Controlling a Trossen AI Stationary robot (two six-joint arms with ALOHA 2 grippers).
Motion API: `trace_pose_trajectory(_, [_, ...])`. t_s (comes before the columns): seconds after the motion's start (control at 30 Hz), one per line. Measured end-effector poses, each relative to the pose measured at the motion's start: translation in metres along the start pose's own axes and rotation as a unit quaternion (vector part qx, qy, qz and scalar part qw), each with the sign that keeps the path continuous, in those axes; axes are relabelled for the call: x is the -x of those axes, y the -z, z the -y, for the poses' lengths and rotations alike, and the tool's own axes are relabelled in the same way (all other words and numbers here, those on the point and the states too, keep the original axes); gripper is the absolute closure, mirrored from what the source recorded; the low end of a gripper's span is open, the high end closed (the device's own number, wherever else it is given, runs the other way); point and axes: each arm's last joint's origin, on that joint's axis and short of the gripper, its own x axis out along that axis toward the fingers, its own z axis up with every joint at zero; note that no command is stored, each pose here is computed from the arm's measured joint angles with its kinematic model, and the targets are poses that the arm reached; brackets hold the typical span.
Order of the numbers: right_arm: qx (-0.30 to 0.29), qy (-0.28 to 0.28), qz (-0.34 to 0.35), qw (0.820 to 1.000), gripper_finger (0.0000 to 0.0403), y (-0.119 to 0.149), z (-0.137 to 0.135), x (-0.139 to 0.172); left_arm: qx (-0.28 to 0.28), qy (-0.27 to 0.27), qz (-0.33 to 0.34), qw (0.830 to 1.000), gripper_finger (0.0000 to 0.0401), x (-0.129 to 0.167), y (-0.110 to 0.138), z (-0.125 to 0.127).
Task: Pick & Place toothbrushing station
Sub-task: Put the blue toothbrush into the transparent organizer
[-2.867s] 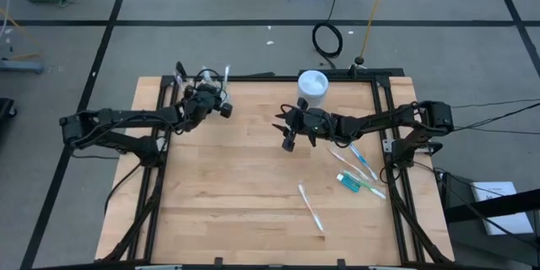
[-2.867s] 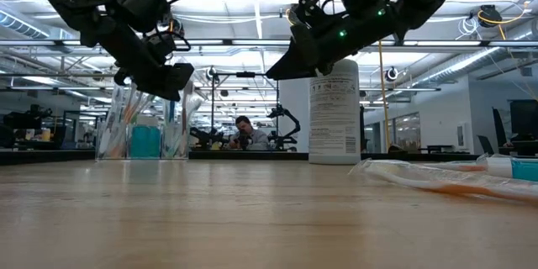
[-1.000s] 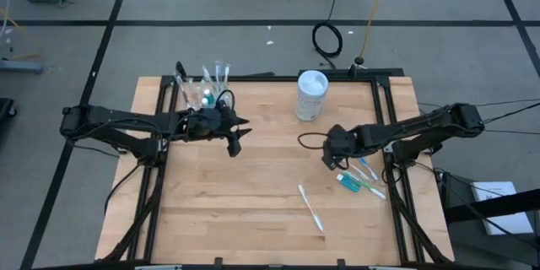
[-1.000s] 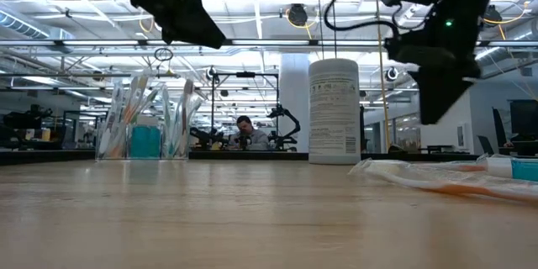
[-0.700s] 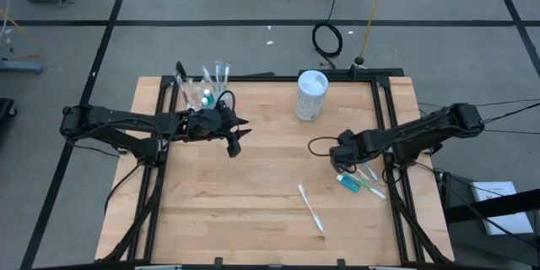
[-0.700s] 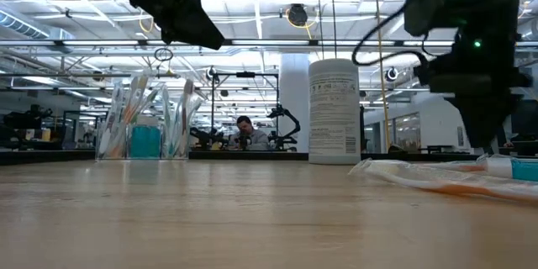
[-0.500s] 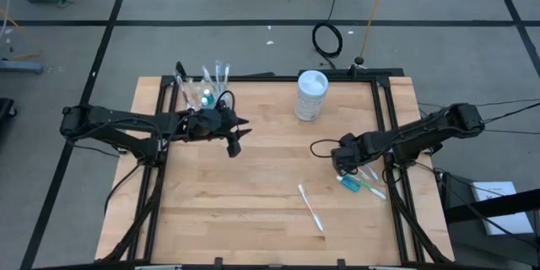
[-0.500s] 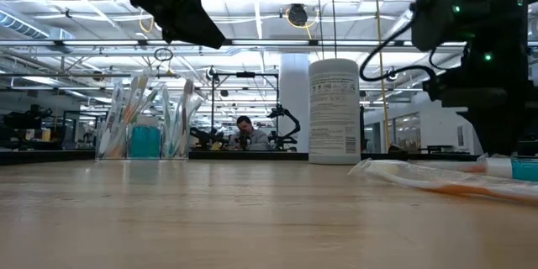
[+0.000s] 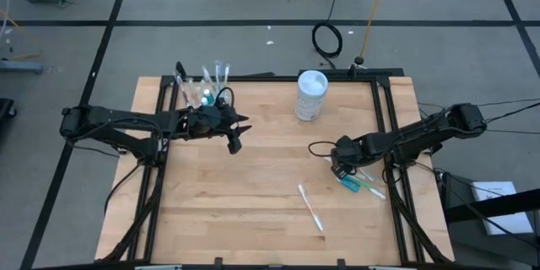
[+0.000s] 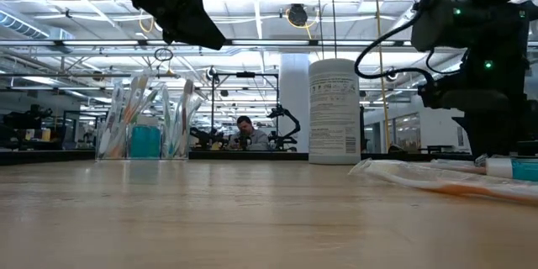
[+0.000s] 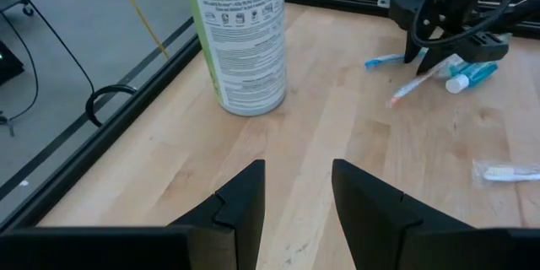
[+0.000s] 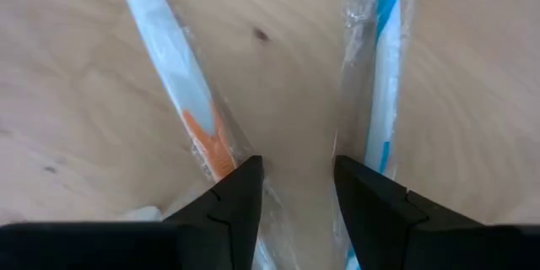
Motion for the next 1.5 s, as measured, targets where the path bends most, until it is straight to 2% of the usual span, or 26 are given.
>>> trace_pose_trajectory(0.13, [0.024,-0.045,0.027,0.998,0.0259,-0.005,-0.009,0.0,0.0,0.0,0.0,1.0,0.0256,0.0,0.0,0.0])
trace_pose_trajectory(0.33, [0.099,-0.1,0.068,0.988,0.0259,-0.011,-0.02,0.002,0.003,0.0,0.0,1.0,0.0256,0.0,0.0,0.0])
trace_pose_trajectory(0.47, [0.132,-0.144,0.109,0.975,0.0259,-0.017,-0.03,0.005,0.002,0.001,0.0,1.0,0.0256,0.0,0.0,0.0])
trace_pose_trajectory(0.6, [0.188,-0.178,0.156,0.953,0.0259,-0.023,-0.038,0.01,0.001,0.001,0.0,1.0,0.0256,0.0,0.0,0.0])
trace_pose_trajectory(0.73, [0.208,-0.175,0.16,0.949,0.026,-0.021,-0.035,0.016,0.0,0.001,0.0,1.0,0.0256,0.0,0.0,0.0])
trace_pose_trajectory(0.87, [0.169,-0.156,0.133,0.964,0.0272,-0.015,-0.023,0.022,-0.001,0.0,-0.002,1.0,0.0256,0.0,0.0,0.0])
trace_pose_trajectory(1.07, [0.13,-0.077,0.126,0.98,0.0299,-0.009,-0.007,0.024,-0.001,0.0,-0.005,1.0,0.0256,0.0,0.001,0.0])
trace_pose_trajectory(1.13, [0.134,-0.083,0.131,0.979,0.0305,-0.009,-0.006,0.021,0.002,0.0,-0.005,1.0,0.0256,0.0,0.001,0.0])
trace_pose_trajectory(1.3, [0.197,-0.095,0.148,0.964,0.031,-0.003,0.0,0.002,0.017,0.0,-0.005,1.0,0.0256,0.0,0.001,0.0])
trace_pose_trajectory(1.5, [0.2,-0.113,0.139,0.963,0.031,0.004,0.011,-0.014,0.03,0.0,-0.005,1.0,0.0256,0.0,0.001,0.0])
